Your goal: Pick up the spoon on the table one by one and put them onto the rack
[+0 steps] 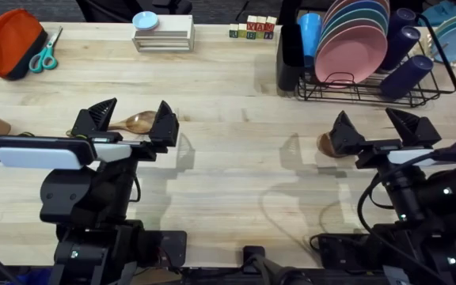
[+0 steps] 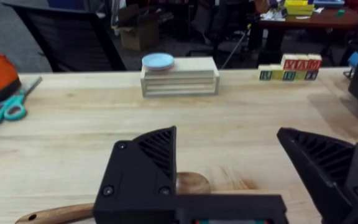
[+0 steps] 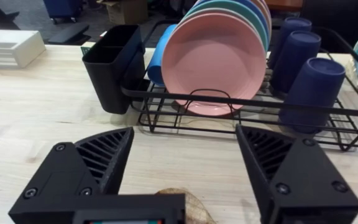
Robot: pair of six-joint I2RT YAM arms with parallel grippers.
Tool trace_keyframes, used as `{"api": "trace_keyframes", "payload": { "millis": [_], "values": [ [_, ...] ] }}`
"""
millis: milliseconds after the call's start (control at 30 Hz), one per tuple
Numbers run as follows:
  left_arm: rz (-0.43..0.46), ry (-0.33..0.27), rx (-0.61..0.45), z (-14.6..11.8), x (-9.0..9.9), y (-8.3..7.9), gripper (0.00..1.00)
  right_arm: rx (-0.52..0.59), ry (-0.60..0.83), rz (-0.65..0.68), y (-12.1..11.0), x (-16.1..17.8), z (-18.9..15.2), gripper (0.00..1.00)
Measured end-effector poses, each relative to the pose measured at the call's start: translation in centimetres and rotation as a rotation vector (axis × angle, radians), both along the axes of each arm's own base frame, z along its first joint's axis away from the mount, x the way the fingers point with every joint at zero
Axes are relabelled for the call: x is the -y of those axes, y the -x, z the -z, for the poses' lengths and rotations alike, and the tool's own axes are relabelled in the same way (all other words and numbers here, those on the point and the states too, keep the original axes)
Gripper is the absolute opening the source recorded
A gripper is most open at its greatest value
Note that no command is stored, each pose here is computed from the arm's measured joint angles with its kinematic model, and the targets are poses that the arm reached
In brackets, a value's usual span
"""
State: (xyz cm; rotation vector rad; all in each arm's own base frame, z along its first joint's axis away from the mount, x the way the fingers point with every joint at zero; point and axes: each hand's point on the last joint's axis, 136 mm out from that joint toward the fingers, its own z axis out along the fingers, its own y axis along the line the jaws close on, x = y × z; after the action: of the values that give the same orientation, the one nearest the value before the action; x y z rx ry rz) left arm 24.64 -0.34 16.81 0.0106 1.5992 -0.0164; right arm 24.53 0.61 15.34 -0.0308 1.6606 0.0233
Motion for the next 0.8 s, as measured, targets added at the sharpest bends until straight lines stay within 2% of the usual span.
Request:
{"api": "trace_keyframes", "payload": {
  "millis": [133,667,767,800],
  "values": [
    [0.000,0.000,-0.041,1.0,0.0,0.0,0.993,-0.004,0.001,0.000,0.0,0.0,0.1,0.993],
    [0.000,0.000,-0.042,1.0,0.0,0.0,0.993,-0.003,0.040,0.004,0.0,0.1,0.0,0.993],
    [0.000,-0.001,-0.042,1.0,0.0,0.0,0.993,-0.037,0.059,0.004,0.3,0.2,0.1,0.993],
    [0.000,-0.001,-0.042,1.0,0.0,0.0,0.993,-0.115,0.080,0.000,1.3,0.2,0.1,0.993]
  ]
}}
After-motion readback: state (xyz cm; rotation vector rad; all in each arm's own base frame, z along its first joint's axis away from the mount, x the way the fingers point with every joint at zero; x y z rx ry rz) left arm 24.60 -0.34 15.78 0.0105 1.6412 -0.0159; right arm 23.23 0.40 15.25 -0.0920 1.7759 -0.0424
